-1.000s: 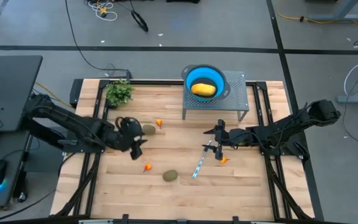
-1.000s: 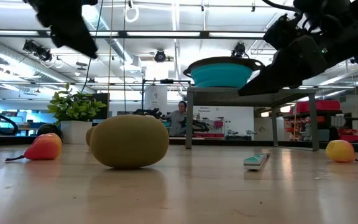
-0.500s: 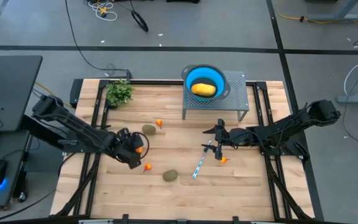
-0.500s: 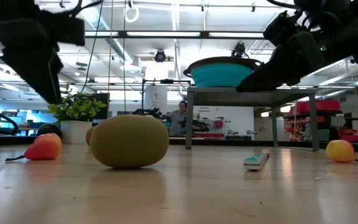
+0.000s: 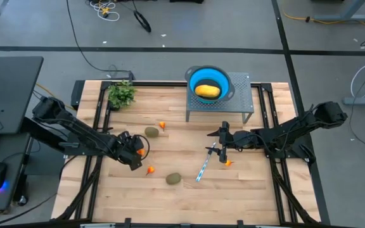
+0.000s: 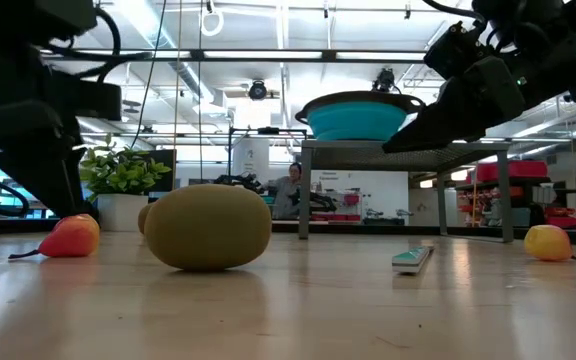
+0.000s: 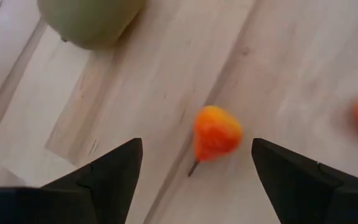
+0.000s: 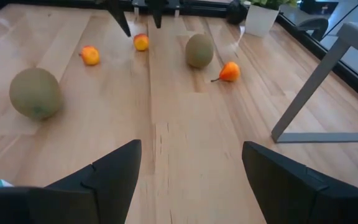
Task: Pick & Place Fruit
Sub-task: Put the peach into the blue strainer bowl on the shelf
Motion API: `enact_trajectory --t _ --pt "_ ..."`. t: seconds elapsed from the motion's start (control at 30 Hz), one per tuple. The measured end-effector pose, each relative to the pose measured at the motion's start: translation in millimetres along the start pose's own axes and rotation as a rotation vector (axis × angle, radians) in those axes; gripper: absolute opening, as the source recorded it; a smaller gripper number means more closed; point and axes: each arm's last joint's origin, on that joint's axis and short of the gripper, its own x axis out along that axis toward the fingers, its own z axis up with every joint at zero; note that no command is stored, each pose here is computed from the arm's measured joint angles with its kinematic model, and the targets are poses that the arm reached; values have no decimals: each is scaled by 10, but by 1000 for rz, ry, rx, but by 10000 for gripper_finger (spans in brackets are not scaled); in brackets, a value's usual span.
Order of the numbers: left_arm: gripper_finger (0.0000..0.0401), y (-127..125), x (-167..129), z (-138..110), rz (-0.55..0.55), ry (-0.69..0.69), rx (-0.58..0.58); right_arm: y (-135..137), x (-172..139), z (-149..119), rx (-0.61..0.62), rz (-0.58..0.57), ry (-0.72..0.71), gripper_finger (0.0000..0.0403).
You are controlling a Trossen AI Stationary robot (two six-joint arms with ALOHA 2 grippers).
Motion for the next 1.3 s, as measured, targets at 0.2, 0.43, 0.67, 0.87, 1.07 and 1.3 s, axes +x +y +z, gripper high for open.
enact_trajectory --t 0.2,0.43,0.67,0.87,1.07,1.3 --pt "315 31 136 -43 -66 -32 -50 0 0 -1 0 0 1 288" --pt "310 130 222 -130 -21 -6 -53 0 0 -7 -2 0 7 288" --pt "302 129 241 -114 -10 -72 -53 0 0 -7 -2 0 7 288" --pt "301 126 243 -109 -7 -80 -56 0 0 -7 -2 0 7 288" --pt "297 127 243 -109 -5 -82 -78 0 0 -7 -2 0 7 288" --pt "255 135 244 -115 4 -79 -89 0 0 -7 -2 0 7 288"
